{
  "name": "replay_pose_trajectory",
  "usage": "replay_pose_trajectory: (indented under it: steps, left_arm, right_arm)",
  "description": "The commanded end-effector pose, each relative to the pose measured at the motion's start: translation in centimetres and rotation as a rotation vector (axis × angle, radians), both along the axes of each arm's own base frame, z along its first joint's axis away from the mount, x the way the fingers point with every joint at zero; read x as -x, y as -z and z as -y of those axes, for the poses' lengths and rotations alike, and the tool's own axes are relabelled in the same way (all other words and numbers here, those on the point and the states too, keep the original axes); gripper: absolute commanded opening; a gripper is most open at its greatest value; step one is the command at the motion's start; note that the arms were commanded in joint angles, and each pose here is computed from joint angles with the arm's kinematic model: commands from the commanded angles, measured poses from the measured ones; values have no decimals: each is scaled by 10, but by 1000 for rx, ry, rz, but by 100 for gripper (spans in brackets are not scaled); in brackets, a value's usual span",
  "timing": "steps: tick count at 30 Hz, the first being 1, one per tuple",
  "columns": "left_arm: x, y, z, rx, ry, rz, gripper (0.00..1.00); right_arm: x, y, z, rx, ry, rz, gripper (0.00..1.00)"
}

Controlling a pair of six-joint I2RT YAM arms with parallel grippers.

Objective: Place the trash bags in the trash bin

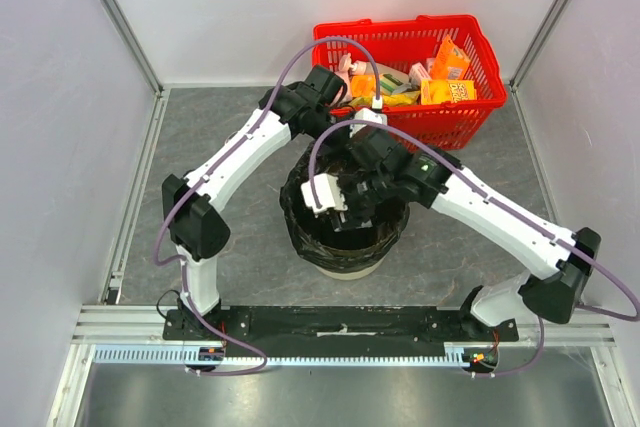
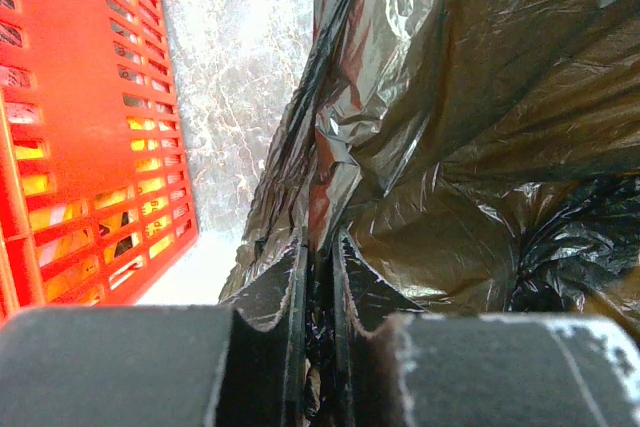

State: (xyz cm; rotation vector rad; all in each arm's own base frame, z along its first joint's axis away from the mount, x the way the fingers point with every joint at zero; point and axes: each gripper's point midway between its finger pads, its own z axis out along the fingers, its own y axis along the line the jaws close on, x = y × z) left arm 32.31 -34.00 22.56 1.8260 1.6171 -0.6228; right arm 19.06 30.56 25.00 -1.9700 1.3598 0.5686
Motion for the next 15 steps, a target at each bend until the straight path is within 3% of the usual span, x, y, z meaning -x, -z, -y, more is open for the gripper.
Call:
replay_pose_trajectory:
  steps: [1, 15]
  left_arm:
    - [-15, -12, 10, 39, -26, 29, 2]
    - [-7, -17, 21, 60, -17, 21, 2]
  right_arm:
    - [-3, 15, -15, 47, -44, 40, 66]
    - [5, 111, -20, 221, -131, -67, 55]
